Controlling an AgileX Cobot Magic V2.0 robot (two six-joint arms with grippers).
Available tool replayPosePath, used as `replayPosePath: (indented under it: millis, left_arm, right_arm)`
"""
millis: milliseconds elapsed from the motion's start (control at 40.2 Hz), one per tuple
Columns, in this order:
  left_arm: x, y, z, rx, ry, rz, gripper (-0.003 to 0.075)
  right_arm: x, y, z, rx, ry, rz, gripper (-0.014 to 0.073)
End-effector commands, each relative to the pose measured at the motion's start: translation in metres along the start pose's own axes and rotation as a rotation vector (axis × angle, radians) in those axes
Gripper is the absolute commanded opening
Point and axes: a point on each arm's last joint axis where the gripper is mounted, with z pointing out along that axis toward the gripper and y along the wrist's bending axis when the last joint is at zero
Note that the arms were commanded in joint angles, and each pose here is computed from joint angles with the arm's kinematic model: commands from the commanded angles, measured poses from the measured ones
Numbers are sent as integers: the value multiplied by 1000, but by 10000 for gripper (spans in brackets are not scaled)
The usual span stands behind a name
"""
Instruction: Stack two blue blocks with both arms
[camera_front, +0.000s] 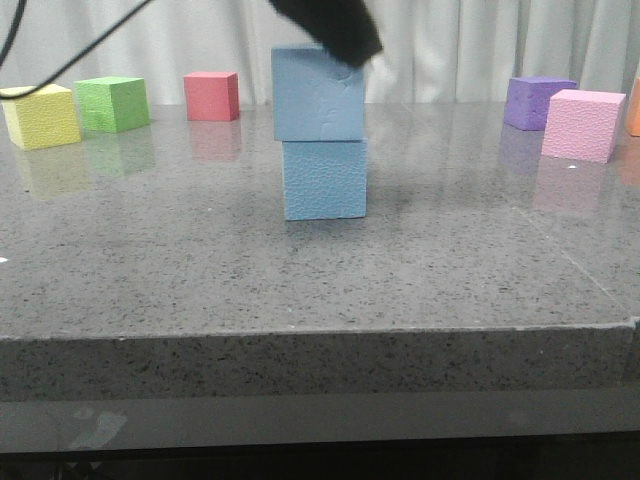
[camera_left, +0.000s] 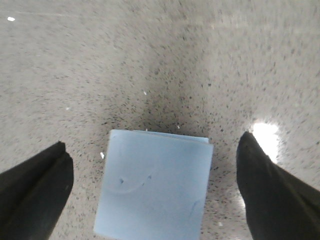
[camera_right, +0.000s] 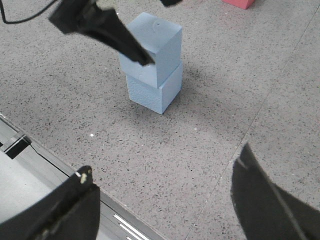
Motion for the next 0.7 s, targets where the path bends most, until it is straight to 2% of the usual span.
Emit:
replayPosePath:
  millis: [0,174,349,523,672]
  left_arm:
    - [-12,-4,-59,-82,-128,-115,640]
    - [-4,-2,-97,-126,-194,-409,640]
    - [16,-12,-123,-111,-169,-627,640]
    - [42,-40,-131,-130,-192,-675,640]
    - [73,-68,-143,-222,-232,-710,640]
  right_arm:
    - [-13,0,-6,5,-101,-1,549]
    - [-13,0,-6,5,-101,-1,549]
    - [-13,0,-6,5,-101,-1,549]
    - [-13,0,-6,5,-101,-1,549]
    - [-13,0,-6,4,-101,-1,549]
